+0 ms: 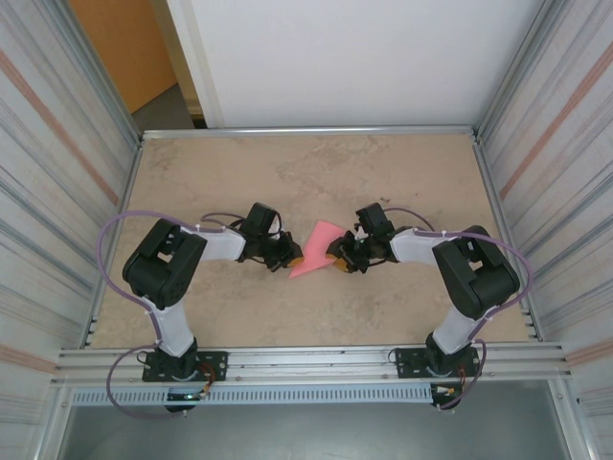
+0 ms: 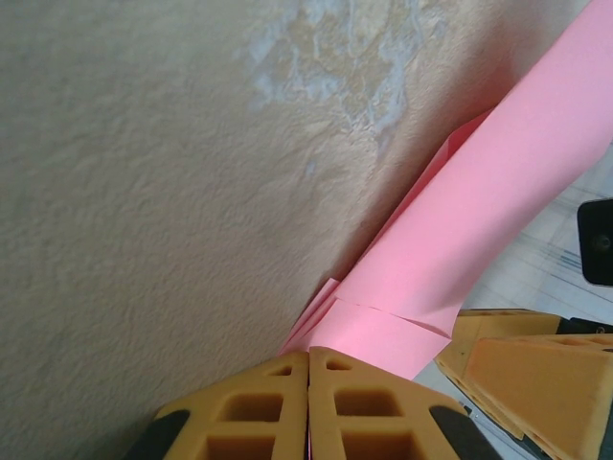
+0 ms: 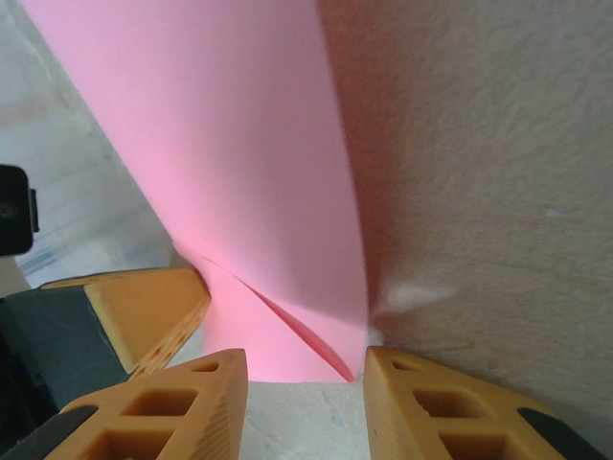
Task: Fold a paper plane with a square sheet of paper (pick it up from the middle)
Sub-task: Fold the wing for the fifth time at the center of the table.
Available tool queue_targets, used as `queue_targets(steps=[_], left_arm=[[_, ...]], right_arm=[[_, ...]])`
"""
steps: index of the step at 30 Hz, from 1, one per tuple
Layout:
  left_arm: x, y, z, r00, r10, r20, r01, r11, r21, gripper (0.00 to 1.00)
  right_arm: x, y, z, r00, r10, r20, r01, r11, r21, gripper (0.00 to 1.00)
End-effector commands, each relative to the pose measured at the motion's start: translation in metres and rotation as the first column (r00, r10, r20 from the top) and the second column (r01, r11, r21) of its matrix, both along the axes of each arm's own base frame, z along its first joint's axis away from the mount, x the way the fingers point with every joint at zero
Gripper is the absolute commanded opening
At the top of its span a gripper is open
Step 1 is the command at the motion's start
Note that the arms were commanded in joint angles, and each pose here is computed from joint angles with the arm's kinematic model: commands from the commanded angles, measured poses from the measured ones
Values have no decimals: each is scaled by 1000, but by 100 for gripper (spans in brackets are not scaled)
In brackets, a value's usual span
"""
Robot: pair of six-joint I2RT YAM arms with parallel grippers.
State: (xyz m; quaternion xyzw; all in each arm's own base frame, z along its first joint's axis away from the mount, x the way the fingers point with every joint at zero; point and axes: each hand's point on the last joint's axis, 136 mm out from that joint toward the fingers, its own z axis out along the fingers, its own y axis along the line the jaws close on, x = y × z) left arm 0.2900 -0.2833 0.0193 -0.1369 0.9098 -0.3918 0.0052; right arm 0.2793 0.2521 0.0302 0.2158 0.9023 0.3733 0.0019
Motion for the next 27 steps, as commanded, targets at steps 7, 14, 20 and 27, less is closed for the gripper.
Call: queue_targets(steps=[7,14,20,27], left_arm=[[-11,13,-22,997,24,-70,-20,998,55,8],[-11,12,-19,998,19,-62,-16,999,50,8],[-8,10,-13,999,18,-42,-16,999,38,8],[3,3,9,999,-2,51,2,1000,-9,12]], right_arm=[[12,5,7,997,-79,19,77,993,92,33],[11,6,0,996,-86,-5,86,993,86,30],[16,9,-1,995,-99,0,99,990,98,27],[20,11,-1,995,-102,6,101,991,86,9]])
